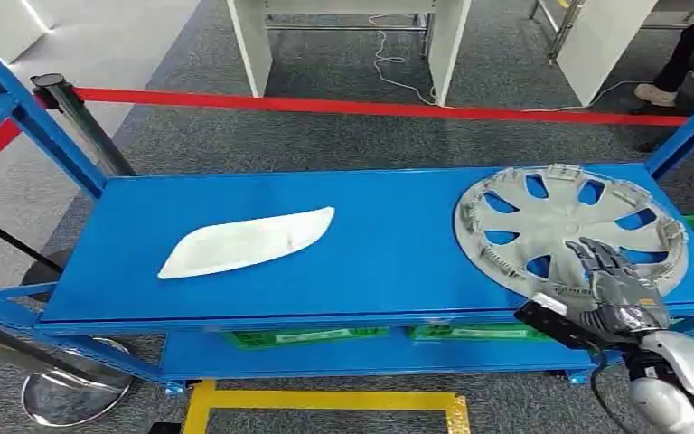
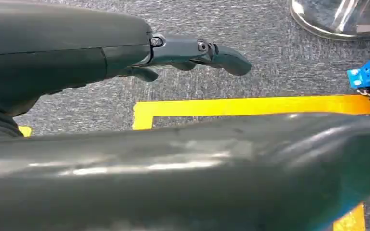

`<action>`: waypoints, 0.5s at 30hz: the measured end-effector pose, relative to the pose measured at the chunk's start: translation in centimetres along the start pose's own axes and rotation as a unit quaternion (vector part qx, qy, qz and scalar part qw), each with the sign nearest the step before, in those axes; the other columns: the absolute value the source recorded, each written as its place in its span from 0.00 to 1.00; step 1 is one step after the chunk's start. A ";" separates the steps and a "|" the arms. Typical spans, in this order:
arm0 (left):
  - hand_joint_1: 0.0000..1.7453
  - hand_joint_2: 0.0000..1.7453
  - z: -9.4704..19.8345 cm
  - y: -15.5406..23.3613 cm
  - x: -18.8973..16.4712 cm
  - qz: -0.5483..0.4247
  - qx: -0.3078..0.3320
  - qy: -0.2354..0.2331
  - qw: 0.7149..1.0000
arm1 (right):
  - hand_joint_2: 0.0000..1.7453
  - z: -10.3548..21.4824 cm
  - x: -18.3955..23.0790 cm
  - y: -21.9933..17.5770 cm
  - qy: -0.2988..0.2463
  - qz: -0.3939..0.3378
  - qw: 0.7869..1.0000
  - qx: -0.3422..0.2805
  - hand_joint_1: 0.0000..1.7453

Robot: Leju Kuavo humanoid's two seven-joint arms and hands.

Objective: Take the parts from the cabinet and place them on the table.

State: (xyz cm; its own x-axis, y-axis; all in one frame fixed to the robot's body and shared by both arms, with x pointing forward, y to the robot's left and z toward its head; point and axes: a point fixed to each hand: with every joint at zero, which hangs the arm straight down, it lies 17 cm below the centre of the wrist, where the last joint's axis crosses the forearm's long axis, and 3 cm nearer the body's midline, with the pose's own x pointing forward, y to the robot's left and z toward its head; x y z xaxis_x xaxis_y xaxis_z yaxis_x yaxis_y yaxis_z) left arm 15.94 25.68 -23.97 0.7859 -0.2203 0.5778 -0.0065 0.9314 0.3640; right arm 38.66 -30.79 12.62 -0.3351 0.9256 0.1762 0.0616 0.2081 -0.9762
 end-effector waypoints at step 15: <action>0.00 0.00 0.0 -0.1 0.0 -0.007 -0.003 0.000 1.000 | 1.00 -0.5 3.4 3.3 -0.040 -0.086 0.991 0.097 0.00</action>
State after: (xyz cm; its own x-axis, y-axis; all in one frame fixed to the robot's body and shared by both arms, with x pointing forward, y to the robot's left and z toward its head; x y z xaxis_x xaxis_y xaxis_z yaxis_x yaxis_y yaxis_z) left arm 15.99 25.58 -24.00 0.7856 -0.2342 0.5727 0.0093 0.9300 0.3675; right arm 38.22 -26.82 10.03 -0.3992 0.8521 0.3385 -0.1815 0.2885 -0.9401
